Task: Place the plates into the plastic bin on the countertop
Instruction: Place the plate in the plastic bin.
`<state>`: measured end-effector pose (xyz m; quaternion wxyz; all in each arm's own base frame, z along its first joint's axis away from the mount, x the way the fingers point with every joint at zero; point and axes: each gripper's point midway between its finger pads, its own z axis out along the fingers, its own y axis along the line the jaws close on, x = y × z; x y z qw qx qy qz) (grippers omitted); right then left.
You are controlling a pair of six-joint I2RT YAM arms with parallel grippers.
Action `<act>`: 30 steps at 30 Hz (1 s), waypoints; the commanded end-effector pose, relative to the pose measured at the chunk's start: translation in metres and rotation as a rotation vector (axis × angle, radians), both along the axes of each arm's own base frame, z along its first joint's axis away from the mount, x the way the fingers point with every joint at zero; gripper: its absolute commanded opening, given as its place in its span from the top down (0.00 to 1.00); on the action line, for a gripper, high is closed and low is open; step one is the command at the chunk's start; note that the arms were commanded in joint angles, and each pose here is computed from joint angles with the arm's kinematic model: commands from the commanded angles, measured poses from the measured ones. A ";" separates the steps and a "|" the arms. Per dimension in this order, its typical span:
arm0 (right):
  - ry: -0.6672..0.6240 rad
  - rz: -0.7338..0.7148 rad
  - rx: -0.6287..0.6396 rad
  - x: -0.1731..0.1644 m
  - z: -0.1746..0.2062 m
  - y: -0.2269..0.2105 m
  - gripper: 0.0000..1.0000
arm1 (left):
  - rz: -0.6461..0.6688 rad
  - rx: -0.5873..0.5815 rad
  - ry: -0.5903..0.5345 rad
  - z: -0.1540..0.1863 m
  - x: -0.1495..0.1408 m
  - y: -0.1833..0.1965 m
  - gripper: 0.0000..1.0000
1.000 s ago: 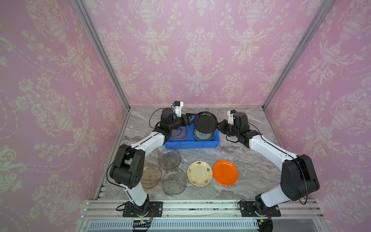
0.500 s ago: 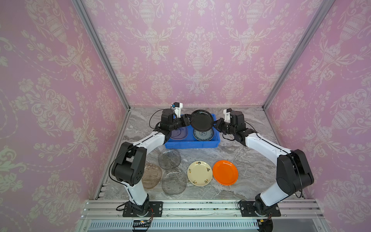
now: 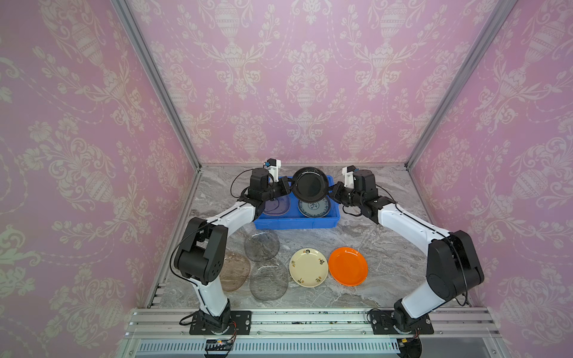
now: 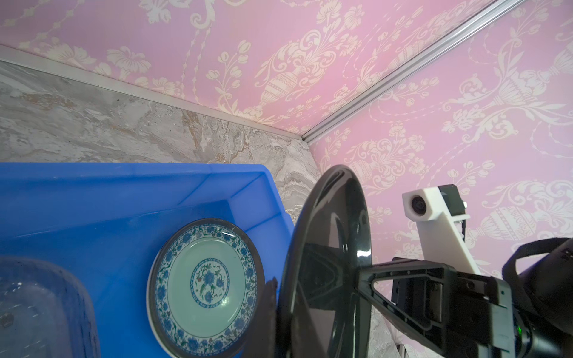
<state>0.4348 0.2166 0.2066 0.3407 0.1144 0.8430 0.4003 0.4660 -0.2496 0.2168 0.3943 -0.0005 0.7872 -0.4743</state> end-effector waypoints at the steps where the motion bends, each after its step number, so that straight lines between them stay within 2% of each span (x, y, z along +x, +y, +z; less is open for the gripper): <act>1: -0.054 -0.023 -0.005 0.013 0.026 -0.003 0.81 | -0.018 0.040 0.018 -0.006 0.002 -0.004 1.00; 3: -0.047 -0.047 -0.058 0.012 0.026 -0.013 0.67 | -0.018 0.091 0.036 -0.013 0.005 -0.003 1.00; 6: -0.032 -0.112 -0.148 0.011 0.026 -0.036 0.59 | -0.032 0.168 0.064 -0.024 0.010 -0.003 1.00; 9: -0.036 -0.164 -0.154 0.011 0.031 -0.057 0.58 | -0.040 0.220 0.103 -0.043 0.017 -0.003 1.00; 13: -0.042 -0.198 -0.141 0.008 0.035 -0.072 0.58 | -0.035 0.231 0.144 -0.068 0.025 -0.005 1.00; 19: -0.042 -0.192 -0.127 0.003 0.037 -0.074 0.58 | -0.018 0.193 0.184 -0.096 0.034 -0.013 1.00; 21: -0.006 -0.187 -0.128 -0.002 0.020 -0.075 0.58 | -0.027 0.183 0.193 -0.101 0.036 -0.020 1.00; 30: -0.007 -0.184 -0.117 -0.005 0.018 -0.077 0.58 | -0.054 0.206 0.234 -0.129 0.037 -0.039 1.00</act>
